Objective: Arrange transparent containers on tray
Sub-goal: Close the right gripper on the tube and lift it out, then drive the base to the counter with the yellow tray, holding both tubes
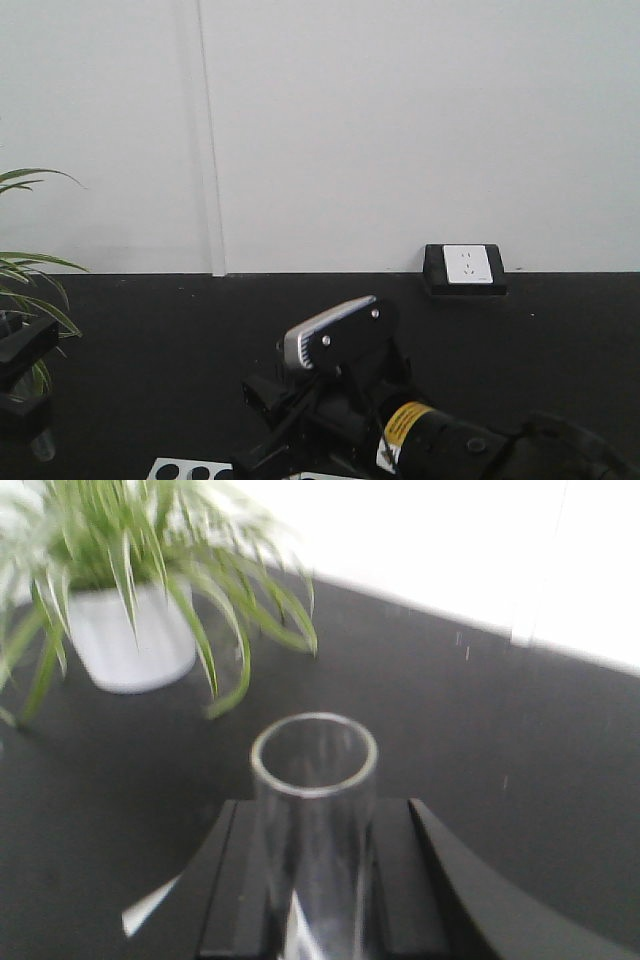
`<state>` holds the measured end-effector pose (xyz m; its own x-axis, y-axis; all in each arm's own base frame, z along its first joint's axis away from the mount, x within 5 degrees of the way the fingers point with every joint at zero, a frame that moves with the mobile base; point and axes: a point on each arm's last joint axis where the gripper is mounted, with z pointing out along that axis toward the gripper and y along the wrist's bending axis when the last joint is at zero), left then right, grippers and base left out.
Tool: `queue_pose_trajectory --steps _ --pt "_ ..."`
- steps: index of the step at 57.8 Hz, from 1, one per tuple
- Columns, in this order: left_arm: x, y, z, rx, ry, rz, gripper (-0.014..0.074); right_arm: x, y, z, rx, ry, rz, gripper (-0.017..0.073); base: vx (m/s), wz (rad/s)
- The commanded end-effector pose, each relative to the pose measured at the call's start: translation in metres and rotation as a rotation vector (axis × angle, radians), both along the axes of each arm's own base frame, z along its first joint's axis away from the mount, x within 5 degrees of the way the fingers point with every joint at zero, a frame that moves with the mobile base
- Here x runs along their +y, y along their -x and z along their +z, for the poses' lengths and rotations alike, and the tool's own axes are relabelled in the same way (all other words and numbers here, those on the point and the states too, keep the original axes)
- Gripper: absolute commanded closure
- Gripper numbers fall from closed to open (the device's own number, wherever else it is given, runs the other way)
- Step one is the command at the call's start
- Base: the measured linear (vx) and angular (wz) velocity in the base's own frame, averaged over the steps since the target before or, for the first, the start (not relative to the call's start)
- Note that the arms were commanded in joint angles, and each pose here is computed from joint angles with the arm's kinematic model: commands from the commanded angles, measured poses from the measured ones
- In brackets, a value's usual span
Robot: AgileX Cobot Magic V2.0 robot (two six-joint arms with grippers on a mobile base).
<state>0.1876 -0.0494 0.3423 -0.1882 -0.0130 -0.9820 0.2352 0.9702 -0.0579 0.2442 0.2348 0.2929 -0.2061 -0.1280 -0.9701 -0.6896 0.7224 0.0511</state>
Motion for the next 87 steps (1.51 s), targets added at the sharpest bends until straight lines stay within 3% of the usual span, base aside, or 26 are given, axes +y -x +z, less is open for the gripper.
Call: queue_pose_trajectory --steps 1,12,13,21,36,51,87 --pt "-0.002 0.002 0.022 -0.121 0.049 -0.025 0.0466 -0.012 0.002 0.057 -0.145 -0.125 -0.021 0.0552 0.0 0.0" --pt "-0.003 0.002 0.023 -0.13 0.05 -0.027 0.0466 -0.044 0.011 0.092 -0.167 -0.125 -0.082 0.0552 0.0 0.0" --pt "-0.002 0.004 0.026 -0.151 0.042 -0.032 0.0466 -0.07 0.024 0.108 -0.158 -0.088 -0.127 0.0552 0.0 0.0" --pt "0.001 0.016 0.035 -0.206 0.055 -0.035 0.0466 -0.103 0.05 0.132 -0.226 -0.053 -0.167 0.0552 0.0 0.0" --pt "0.014 0.052 0.049 -0.239 0.061 -0.001 0.0466 -0.146 0.098 0.131 -0.253 -0.06 -0.221 0.0552 0.0 0.0" --pt "0.022 0.076 0.055 -0.271 0.072 0.018 0.0466 -0.155 0.112 0.121 -0.251 -0.057 -0.226 0.0551 0.0 0.0" --pt "0.023 0.077 0.056 -0.273 0.073 0.018 0.0466 -0.155 0.112 0.121 -0.251 -0.057 -0.226 0.055 0.0 0.0"
